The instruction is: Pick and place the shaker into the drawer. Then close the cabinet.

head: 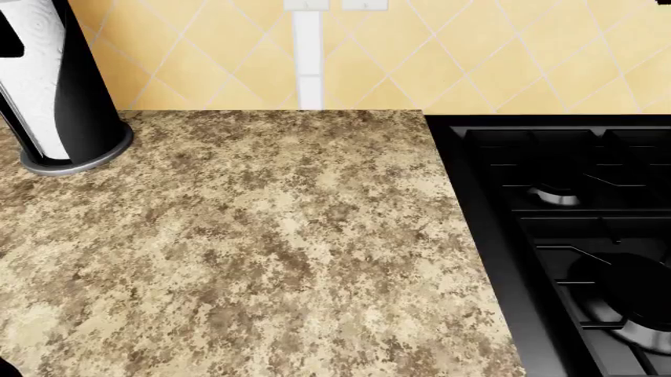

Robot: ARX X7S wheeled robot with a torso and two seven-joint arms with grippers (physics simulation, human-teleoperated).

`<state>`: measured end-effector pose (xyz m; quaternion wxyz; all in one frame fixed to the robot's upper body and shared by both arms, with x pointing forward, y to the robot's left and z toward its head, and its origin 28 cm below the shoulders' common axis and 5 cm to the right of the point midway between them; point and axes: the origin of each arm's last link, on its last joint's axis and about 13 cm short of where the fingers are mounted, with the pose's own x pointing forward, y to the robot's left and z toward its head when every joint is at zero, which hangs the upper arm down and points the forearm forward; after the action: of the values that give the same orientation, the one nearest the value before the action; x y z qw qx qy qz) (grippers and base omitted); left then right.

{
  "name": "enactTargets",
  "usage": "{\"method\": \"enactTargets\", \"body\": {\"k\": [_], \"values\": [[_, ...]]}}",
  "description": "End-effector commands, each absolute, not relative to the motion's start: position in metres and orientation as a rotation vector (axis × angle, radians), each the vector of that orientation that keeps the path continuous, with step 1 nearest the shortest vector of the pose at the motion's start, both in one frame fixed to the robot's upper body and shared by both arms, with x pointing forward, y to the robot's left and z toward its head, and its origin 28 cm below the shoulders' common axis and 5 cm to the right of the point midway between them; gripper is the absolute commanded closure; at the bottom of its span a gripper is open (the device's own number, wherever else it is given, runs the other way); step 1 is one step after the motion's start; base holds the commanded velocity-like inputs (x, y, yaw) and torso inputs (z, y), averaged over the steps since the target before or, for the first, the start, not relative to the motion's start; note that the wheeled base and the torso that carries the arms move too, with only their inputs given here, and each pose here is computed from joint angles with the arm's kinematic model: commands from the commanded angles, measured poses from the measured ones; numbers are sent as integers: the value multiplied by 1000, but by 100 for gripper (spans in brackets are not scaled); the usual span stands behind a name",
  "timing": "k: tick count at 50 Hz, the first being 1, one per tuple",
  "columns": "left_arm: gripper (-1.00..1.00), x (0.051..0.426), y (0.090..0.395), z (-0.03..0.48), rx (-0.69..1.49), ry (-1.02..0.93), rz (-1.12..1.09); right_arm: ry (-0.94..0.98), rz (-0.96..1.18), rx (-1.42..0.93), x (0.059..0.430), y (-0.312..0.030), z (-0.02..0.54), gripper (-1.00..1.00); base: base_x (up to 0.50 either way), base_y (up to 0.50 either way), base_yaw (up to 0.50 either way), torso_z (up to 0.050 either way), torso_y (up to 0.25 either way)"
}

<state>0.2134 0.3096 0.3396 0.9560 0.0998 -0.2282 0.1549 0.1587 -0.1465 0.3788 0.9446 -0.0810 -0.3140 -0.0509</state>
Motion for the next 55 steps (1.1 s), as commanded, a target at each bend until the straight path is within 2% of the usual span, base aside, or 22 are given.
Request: {"method": "enactTargets", "body": {"k": [1,17,55], "values": [[-100,208,312,342,195,-509,262,-640,-146,-170,158,-152,363,-100,0,0,0,0,0],[-100,208,311,343,195,-509,256,-622,-174,-176,159,-154,361,-100,0,24,0,0,0],[-100,208,309,337,170,-457,174,-620,-168,-184,162,-152,361,-100,1,290,0,0,0]]}}
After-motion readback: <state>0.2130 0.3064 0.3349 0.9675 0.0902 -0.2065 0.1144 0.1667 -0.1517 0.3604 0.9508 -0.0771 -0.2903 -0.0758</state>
